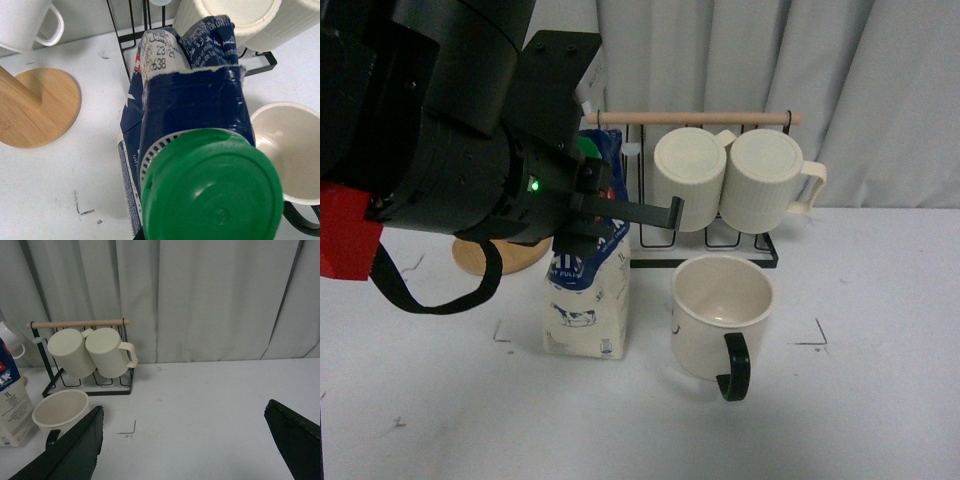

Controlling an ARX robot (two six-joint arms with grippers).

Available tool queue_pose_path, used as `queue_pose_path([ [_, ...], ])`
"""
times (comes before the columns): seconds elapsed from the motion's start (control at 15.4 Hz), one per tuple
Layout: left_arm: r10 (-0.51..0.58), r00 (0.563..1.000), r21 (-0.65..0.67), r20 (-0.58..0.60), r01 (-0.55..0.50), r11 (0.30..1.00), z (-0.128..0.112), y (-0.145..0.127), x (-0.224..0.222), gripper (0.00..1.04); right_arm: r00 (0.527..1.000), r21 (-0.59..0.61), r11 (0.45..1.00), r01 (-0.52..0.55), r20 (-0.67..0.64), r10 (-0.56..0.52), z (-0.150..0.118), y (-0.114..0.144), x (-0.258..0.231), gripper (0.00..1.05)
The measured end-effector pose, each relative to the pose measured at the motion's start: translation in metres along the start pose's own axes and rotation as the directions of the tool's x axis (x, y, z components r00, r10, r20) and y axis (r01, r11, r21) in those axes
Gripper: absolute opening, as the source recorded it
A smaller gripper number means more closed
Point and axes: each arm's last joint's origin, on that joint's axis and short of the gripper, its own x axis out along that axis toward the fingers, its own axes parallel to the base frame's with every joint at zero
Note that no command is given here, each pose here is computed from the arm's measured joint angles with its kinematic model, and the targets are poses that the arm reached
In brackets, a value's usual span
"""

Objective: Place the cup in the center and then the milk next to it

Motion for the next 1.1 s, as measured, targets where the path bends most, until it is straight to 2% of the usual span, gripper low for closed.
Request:
queue_pose_path([
  [1.04, -0.034, 0.999, -0.081, -0.034, 0.031, 0.996, -0.009, -0.011, 0.007, 0.04, 1.000, 0.000, 1.000, 0.000, 0.000, 0.000, 0.000, 0.000, 0.000, 0.98],
  [1.1, -0.034, 0.999, -0.086, -0.036, 0.031, 0.996, -0.010, -0.011, 0.007, 0.07, 1.000, 0.000, 1.000, 0.000, 0.000, 0.000, 0.000, 0.000, 0.000, 0.98],
])
